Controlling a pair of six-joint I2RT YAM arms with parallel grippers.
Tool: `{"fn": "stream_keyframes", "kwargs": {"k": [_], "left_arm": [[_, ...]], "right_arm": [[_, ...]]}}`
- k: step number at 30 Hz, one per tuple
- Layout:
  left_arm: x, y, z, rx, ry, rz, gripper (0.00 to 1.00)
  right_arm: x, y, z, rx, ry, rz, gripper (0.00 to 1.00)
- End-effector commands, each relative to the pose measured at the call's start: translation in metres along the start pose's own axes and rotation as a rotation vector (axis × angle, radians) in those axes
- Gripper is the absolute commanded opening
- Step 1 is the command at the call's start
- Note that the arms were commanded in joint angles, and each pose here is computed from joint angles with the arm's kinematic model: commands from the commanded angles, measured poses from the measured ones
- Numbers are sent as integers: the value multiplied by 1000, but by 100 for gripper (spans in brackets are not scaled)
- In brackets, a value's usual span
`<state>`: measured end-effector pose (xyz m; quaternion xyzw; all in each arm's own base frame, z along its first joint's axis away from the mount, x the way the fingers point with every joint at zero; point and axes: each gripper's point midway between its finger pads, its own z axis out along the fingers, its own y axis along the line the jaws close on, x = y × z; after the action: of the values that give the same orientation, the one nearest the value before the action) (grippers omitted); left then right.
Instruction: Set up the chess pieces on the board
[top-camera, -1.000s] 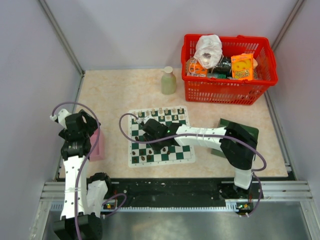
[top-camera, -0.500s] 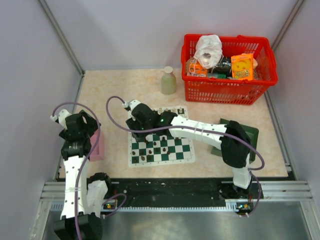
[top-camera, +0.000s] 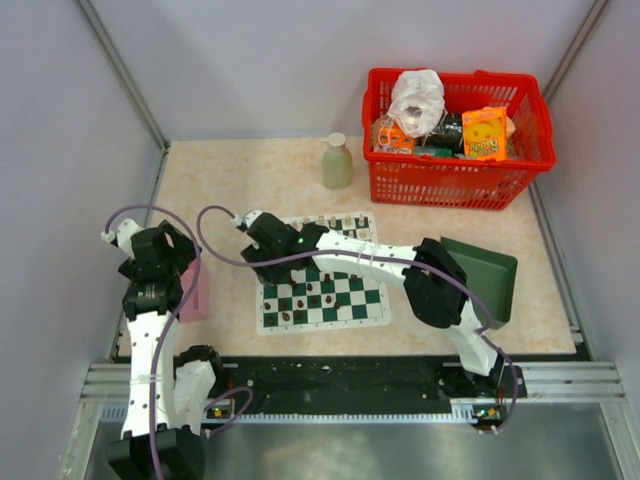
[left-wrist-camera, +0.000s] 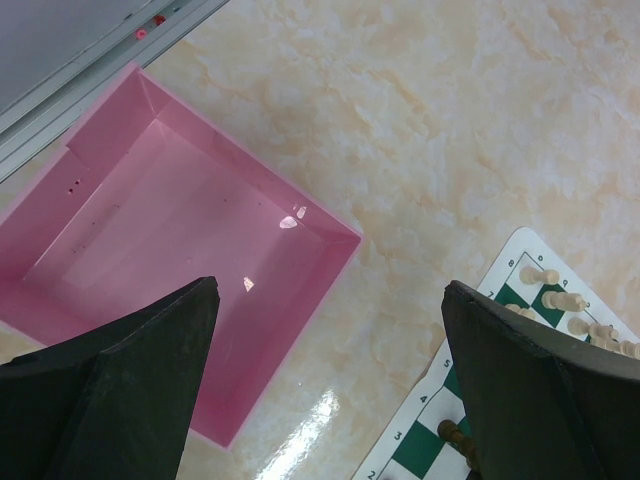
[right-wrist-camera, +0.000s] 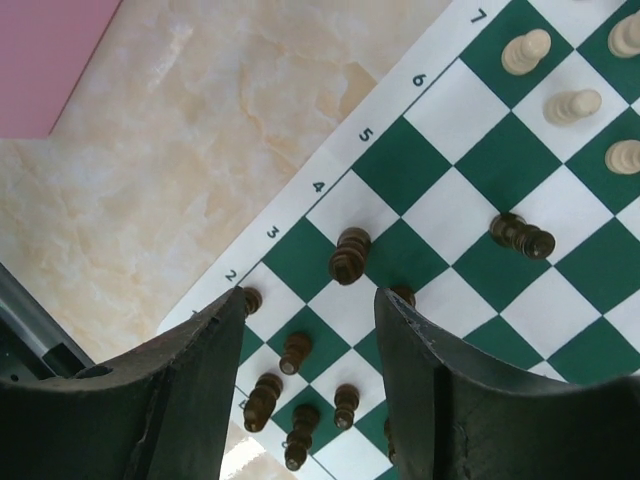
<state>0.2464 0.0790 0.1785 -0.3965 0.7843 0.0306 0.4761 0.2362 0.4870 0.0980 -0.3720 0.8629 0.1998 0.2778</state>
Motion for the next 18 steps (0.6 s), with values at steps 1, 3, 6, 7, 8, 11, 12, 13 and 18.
{"fn": "stream_keyframes", "kwargs": {"k": [1, 3, 6, 7, 8, 11, 12, 13, 18], "left_arm": [[-11, -5, 0, 19, -42, -21, 99], [-12, -5, 0, 18, -44, -18, 99], [-12, -4, 1, 12, -46, -19, 99], [-12, -4, 1, 12, -46, -17, 99], [-13, -4, 0, 14, -49, -20, 99], [-12, -5, 1, 16, -46, -21, 99], [-13, -6, 1, 19, -45, -21, 99], [-13, -6, 1, 19, -45, -21, 99], [-12, -5, 2, 17, -41, -21, 99]], "right_arm": [[-19, 9, 1, -9, -33, -36, 55], [-18, 9, 5, -6, -27, -39, 55], [-14, 7, 9, -1, -14, -42, 55], [-13, 7, 12, 0, -13, -43, 55], [-12, 6, 13, 2, -7, -46, 54], [-9, 6, 18, 1, 7, -48, 54], [-8, 6, 19, 2, 10, -47, 53], [-8, 7, 19, 0, 11, -49, 52], [-6, 5, 23, 4, 16, -50, 47]]}}
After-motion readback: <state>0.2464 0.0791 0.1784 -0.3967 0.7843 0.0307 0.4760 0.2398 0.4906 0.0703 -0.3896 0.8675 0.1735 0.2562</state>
